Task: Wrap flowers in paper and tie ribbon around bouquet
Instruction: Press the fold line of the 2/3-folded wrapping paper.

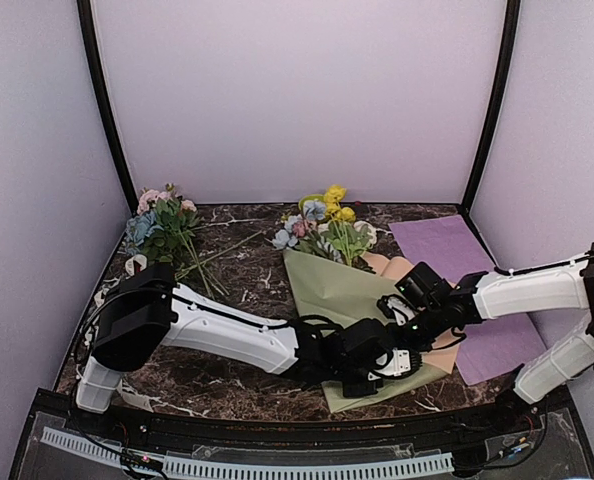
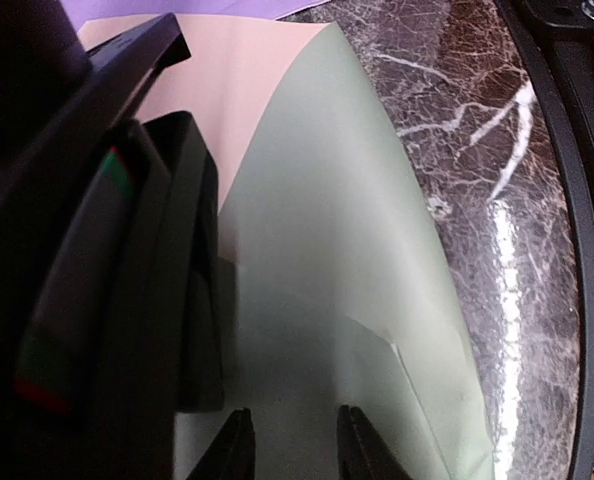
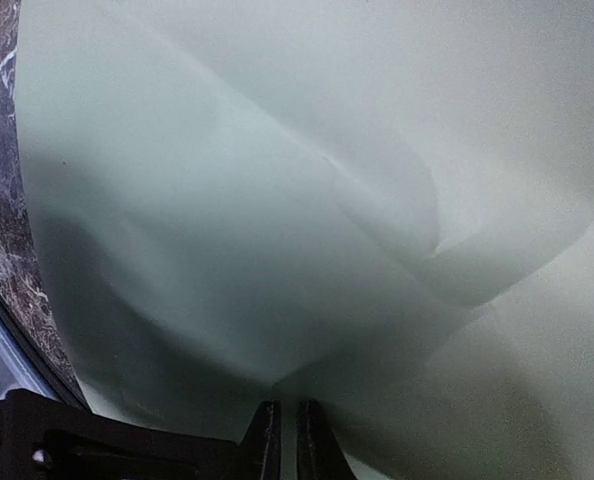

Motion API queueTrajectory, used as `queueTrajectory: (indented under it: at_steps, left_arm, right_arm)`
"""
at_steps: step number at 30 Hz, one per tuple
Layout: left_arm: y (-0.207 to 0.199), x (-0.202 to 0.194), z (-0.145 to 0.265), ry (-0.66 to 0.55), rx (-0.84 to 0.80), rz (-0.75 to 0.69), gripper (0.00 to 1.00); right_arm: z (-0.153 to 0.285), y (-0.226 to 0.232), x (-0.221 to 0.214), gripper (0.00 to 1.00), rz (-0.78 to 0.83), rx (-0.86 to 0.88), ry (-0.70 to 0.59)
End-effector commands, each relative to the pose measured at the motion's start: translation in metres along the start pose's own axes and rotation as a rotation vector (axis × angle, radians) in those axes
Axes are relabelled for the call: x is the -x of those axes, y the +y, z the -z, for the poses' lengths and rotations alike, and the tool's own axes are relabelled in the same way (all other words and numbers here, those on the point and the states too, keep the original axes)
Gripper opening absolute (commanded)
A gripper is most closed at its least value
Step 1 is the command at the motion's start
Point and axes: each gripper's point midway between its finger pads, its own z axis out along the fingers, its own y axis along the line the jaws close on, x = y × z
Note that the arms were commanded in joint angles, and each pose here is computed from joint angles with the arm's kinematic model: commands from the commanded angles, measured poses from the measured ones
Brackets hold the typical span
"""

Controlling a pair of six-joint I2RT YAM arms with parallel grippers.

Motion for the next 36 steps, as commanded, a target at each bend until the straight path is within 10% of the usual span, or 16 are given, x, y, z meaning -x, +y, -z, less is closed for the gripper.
queueTrajectory:
  at_steps: [1,18,24,36]
  left_arm:
    - [-0.010,-0.015,-0.007,0.085,-0.066,-0.026,0.28]
    - [-0.043,0.043,0.001,-0.079,-0.098,-0.069,0.28]
    - [0.000,0.059,0.037,-0.128,0.033,0.137,0.29]
    - [0.111,-0.051,0.030,0.062,0.135,0.646,0.27]
  right_arm:
    - [0.000,-0.009,0.005,0.08,0.002,-0.011,-0.017]
    - [-0.015,-0.045,-0.020,0.08,-0.044,-0.103,0.050]
    - [-0.021,-0.045,-0.032,0.08,-0.044,-0.074,0.096]
    - [-0.026,-0.041,-0.036,0.09,-0.070,-0.018,0.069]
